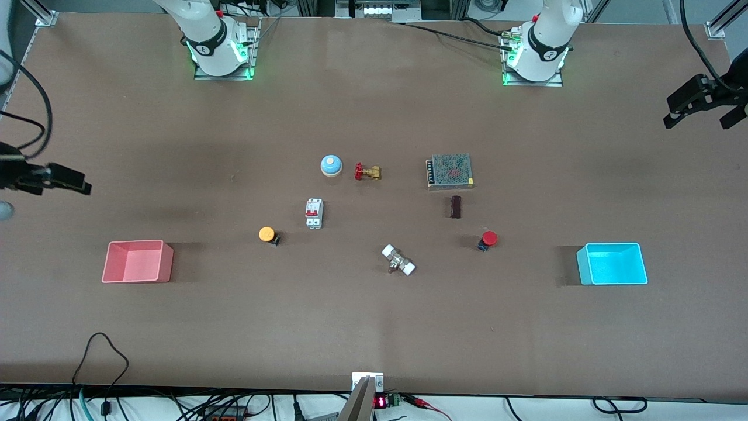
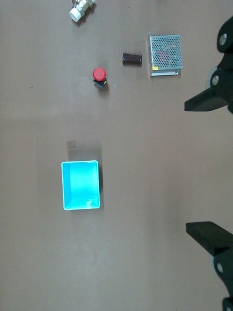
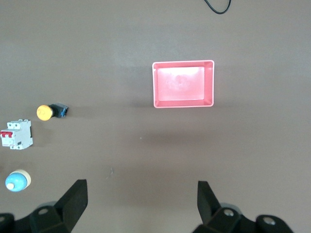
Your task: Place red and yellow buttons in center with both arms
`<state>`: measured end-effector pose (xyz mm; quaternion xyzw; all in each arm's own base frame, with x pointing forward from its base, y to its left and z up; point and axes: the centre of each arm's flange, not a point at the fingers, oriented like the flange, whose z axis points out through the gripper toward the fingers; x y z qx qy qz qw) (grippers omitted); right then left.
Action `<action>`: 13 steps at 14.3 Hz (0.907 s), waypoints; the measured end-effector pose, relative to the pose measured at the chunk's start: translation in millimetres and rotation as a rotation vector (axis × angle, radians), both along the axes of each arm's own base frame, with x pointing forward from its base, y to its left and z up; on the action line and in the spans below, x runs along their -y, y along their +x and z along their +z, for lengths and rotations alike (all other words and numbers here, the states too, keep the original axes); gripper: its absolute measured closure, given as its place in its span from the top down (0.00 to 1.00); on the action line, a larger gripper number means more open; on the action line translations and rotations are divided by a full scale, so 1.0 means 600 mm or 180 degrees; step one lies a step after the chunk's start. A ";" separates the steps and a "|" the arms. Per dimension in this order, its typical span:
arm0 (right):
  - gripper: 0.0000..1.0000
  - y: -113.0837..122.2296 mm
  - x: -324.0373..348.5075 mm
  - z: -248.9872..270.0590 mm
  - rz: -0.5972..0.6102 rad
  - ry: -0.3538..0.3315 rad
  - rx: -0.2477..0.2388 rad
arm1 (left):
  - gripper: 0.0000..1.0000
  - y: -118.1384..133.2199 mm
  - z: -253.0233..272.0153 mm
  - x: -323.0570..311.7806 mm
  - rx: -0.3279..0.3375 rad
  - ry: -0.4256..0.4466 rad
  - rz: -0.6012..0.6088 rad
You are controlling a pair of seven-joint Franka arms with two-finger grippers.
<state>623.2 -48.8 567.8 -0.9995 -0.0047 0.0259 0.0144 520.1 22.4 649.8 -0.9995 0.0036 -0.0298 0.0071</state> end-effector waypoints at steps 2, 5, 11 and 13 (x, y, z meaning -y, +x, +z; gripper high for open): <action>1.00 -0.021 -0.009 0.015 0.0001 -0.0012 -0.0034 | 1.00 0.007 -0.007 0.003 -0.0024 0.0000 -0.0009; 1.00 -0.046 -0.013 0.023 -0.0002 -0.0021 -0.0050 | 1.00 0.020 -0.026 0.012 -0.0091 0.0001 -0.0042; 1.00 -0.068 -0.011 0.040 -0.0017 -0.0046 -0.0046 | 1.00 0.056 -0.057 0.012 -0.0026 0.0005 -0.0046; 1.00 -0.070 -0.012 0.041 -0.0059 -0.0046 -0.0062 | 1.00 0.057 -0.054 0.010 -0.0016 0.0005 -0.0038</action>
